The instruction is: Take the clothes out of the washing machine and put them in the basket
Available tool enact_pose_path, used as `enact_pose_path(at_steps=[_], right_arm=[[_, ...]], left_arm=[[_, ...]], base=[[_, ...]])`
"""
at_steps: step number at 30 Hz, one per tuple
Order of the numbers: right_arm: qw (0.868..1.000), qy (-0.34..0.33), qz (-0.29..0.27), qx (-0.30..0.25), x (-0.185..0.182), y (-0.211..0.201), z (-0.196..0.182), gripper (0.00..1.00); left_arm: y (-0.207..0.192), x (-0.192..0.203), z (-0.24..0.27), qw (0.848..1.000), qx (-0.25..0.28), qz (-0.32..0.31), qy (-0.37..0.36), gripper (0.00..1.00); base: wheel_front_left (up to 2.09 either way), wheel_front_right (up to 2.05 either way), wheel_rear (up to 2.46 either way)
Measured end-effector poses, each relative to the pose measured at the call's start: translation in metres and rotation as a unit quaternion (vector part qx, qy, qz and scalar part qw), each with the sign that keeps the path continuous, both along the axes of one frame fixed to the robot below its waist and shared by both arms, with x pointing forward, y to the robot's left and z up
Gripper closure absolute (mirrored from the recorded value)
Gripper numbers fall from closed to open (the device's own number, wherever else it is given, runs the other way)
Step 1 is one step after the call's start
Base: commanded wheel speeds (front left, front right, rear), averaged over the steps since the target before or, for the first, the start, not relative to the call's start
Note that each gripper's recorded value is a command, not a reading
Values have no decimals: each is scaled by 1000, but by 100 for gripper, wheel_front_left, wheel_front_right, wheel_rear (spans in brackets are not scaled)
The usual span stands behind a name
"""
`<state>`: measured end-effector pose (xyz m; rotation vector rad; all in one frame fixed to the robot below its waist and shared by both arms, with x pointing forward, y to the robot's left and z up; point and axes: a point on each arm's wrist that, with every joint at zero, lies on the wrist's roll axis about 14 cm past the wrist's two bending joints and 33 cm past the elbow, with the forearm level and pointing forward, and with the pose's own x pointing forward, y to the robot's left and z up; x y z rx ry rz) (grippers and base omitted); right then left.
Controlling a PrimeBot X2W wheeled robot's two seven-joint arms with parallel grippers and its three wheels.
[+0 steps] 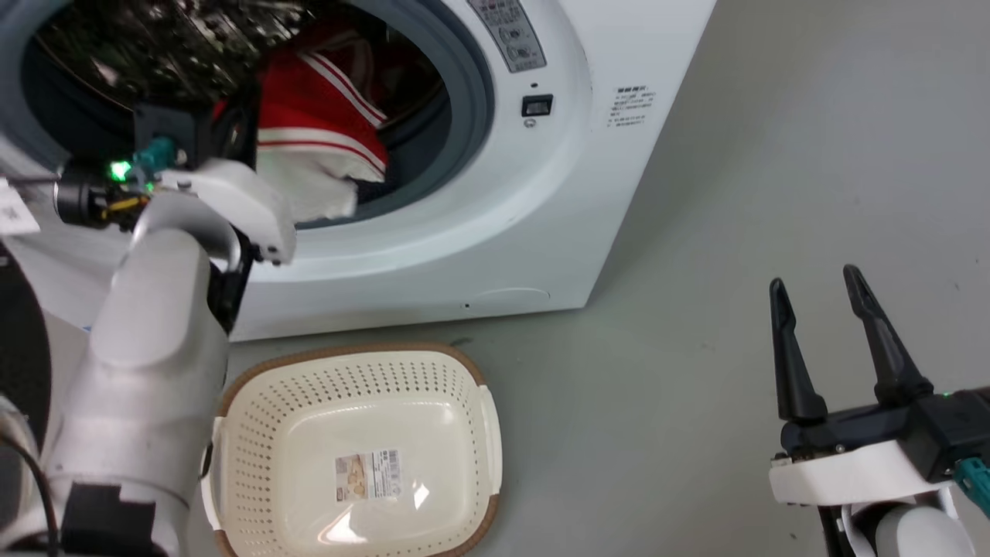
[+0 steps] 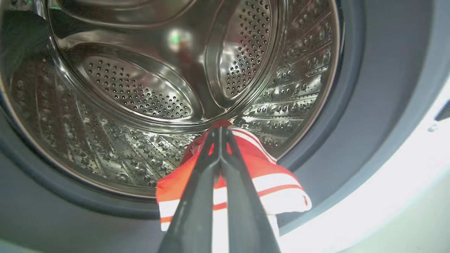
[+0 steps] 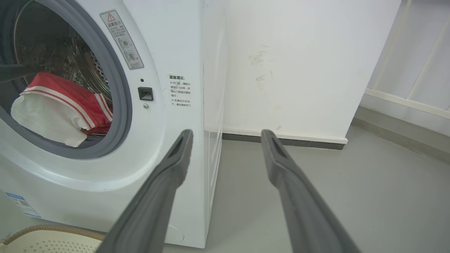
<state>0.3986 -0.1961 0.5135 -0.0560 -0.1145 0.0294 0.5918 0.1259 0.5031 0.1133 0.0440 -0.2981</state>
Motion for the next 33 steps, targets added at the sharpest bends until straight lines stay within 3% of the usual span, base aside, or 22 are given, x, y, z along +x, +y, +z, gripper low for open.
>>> enact_pose_path(at_steps=[20, 28, 33], right_arm=[[999, -26, 33, 4, -36, 23, 21, 0], [999, -29, 41, 5, -41, 29, 22, 0], [999, -25, 42, 6, -39, 29, 20, 0]], left_arm=[[0, -109, 119, 987, -11, -34, -155, 100], [4, -143, 144, 984, -9, -33, -177, 100], [2, -155, 133, 987, -14, -37, -158, 100]], base=[[0, 0, 0], [0, 0, 0], [0, 0, 0]])
